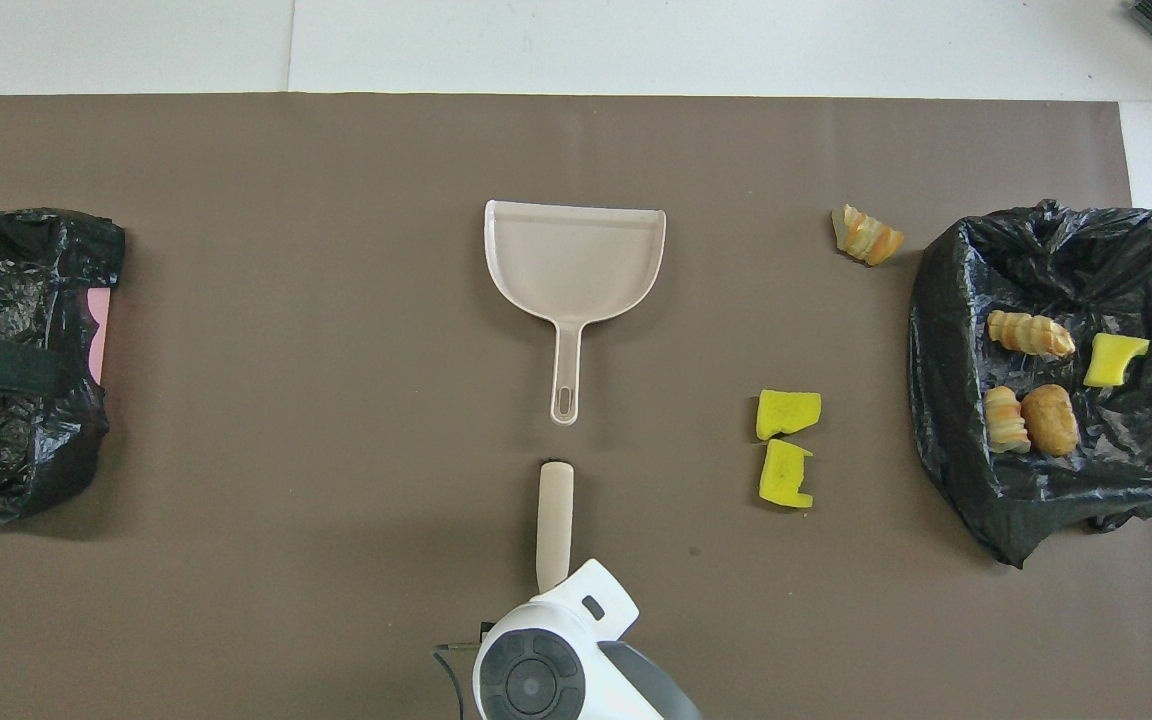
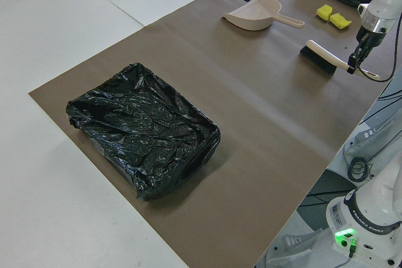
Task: Sweep and dump trash in bin
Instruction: 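Grasp the brush handle with the right gripper, then move the brush toward the bin with the right gripper while the left gripper advances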
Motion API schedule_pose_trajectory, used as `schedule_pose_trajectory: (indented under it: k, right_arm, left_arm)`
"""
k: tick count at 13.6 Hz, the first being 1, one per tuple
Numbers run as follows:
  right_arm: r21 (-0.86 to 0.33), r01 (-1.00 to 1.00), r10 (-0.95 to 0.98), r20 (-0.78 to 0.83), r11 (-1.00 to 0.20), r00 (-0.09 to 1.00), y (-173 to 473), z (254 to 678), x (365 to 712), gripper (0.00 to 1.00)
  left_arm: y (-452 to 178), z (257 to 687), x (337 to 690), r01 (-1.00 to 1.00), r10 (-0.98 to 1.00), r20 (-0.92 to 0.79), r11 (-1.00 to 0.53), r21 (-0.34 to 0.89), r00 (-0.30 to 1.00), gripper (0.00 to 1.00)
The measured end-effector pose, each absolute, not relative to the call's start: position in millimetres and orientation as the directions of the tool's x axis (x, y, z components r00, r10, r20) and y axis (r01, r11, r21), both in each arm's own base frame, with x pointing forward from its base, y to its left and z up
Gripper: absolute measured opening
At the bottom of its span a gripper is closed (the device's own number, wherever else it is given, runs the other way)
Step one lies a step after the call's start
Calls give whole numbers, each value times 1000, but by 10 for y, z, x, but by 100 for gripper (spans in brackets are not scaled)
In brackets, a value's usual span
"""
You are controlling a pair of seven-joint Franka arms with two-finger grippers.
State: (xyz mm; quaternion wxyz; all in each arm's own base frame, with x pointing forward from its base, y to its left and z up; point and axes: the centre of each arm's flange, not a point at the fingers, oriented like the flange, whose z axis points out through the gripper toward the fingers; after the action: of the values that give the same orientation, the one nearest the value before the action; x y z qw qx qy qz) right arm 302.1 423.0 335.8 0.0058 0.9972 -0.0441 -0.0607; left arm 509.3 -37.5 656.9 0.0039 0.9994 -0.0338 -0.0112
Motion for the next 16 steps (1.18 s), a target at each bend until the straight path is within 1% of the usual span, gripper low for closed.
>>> schedule_pose_trajectory:
  k: [4,8,12,14,16]
  right_arm:
    - [10,-103,-104,-116,-995,988,4260,3427,3042,26]
    - [81,-123,-134,-163,-989,977,4126,3471,3048,26]
    - [118,-250,-269,-182,-961,946,3669,3698,3405,26]
    - [164,-289,-317,-189,-943,929,3369,3849,3556,26]
    - [221,-300,-337,-154,-928,929,3110,3969,3707,26]
  left_arm:
    - [-375,6569,5093,-67,-68,-22,-998,8,997,100]
    - [-375,6569,5093,-67,-68,-22,-998,8,997,100]
    - [-380,6584,5114,-68,-68,-3,-998,8,998,100]
    - [-436,6595,5173,-78,-77,40,-997,8,996,100]
    - [-600,6562,5232,-85,-84,70,-996,10,994,100]
